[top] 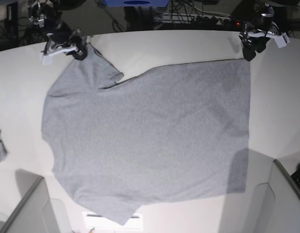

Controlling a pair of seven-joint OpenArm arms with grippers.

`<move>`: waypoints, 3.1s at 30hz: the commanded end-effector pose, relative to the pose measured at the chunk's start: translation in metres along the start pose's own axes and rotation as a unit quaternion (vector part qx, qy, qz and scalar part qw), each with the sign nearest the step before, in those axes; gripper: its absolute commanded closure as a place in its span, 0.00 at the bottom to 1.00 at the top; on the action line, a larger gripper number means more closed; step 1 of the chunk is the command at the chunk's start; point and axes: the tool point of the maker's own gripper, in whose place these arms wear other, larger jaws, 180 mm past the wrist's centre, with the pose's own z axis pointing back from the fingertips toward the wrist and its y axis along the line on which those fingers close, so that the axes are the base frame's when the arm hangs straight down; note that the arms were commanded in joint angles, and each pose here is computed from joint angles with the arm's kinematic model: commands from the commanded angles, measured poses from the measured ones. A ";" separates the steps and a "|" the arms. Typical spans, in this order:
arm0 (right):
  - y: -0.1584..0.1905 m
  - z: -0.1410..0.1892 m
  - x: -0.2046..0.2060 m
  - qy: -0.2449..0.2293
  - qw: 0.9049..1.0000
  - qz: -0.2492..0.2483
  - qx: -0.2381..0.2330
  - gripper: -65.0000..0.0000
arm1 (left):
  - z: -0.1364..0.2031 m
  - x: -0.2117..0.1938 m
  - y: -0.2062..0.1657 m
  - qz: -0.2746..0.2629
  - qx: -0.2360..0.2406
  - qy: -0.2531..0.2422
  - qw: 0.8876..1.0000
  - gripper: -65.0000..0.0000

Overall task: Fold the T-shirt properly
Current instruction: 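Move both grippers down to the shoulder corners of the grey T-shirt, then close both grippers on the shoulder edges of the shirt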

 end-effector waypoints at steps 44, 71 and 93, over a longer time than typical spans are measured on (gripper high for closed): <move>-0.030 -0.005 0.077 -0.003 0.999 -0.035 -0.030 0.43 | -0.010 0.019 -0.008 0.000 -0.017 -0.029 0.999 0.37; -0.044 -0.030 0.034 0.061 0.995 -0.061 -0.043 1.00 | -0.010 0.020 -0.006 0.011 -0.012 -0.037 0.999 0.37; -0.039 -0.021 0.045 0.017 0.998 -0.040 -0.041 1.00 | -0.041 -0.025 -0.011 0.044 -0.018 0.063 0.997 0.37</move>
